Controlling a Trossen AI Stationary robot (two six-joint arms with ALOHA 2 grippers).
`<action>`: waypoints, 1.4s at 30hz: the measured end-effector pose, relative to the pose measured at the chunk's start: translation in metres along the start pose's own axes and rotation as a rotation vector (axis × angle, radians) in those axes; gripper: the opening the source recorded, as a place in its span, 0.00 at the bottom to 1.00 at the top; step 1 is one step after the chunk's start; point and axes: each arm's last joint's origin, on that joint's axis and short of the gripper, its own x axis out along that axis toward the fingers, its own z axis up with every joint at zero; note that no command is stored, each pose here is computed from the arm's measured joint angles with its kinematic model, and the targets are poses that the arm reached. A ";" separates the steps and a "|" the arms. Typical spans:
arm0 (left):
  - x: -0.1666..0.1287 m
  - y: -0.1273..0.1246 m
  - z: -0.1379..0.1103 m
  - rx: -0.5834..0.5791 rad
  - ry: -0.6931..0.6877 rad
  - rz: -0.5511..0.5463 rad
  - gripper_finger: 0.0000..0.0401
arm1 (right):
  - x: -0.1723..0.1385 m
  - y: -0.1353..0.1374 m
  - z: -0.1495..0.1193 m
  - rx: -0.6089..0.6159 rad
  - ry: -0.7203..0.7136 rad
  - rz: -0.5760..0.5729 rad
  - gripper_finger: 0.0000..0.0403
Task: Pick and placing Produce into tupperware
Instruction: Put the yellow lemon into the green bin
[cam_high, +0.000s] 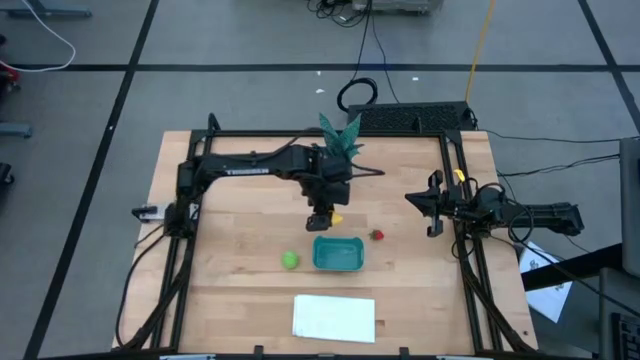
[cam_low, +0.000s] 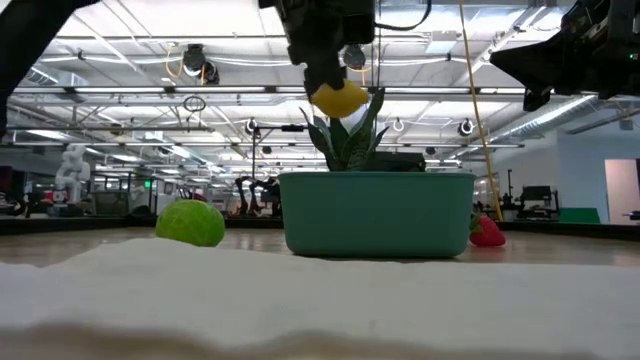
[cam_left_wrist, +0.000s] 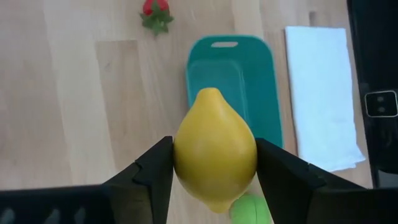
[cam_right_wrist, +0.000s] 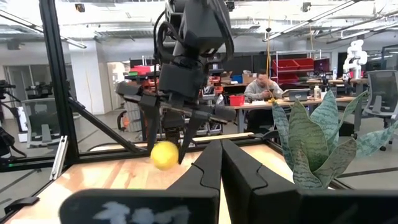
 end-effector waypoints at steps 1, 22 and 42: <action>0.002 0.001 0.002 0.005 0.007 -0.002 0.47 | 0.000 0.000 0.000 0.000 0.000 0.000 0.00; 0.032 -0.018 0.010 0.253 0.058 -0.040 0.48 | 0.000 0.000 0.000 0.000 0.000 0.000 0.00; 0.074 -0.019 -0.003 0.281 0.035 -0.142 0.49 | 0.000 0.000 0.000 0.011 0.000 0.000 0.00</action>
